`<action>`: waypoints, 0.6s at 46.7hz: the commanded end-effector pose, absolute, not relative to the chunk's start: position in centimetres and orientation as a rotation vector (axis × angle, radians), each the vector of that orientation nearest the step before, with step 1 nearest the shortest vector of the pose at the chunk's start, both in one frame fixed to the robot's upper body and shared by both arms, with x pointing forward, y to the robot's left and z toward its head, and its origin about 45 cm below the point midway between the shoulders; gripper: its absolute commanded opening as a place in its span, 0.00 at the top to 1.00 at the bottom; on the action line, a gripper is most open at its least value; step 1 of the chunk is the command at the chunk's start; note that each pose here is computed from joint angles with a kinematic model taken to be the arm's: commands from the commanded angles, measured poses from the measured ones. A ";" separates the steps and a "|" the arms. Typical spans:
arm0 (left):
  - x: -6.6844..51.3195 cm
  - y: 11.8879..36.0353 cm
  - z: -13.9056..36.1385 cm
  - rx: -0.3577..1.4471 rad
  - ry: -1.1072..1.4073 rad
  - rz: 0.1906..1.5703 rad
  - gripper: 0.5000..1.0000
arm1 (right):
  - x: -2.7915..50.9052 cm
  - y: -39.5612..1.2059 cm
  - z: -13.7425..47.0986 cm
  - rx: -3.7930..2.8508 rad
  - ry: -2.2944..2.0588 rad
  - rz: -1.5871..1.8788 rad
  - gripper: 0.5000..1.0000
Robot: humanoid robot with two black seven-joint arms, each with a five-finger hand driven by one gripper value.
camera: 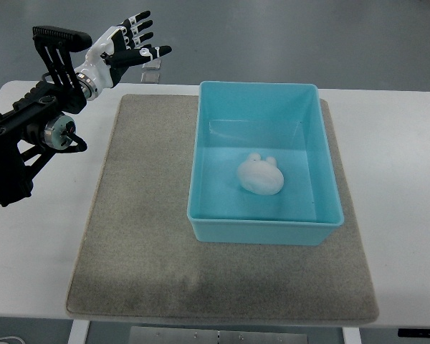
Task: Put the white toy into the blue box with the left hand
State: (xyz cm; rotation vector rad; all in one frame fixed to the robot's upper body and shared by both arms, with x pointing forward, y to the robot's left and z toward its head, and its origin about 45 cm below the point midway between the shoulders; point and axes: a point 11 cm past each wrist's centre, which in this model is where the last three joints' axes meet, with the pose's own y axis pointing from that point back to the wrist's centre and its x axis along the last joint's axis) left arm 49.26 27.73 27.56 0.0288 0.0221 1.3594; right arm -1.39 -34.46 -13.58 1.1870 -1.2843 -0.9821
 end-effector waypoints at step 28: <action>47.5 29.5 24.4 -0.446 0.614 1.308 0.01 | -1.4 -34.5 -13.6 1.186 -1.284 -0.982 0.13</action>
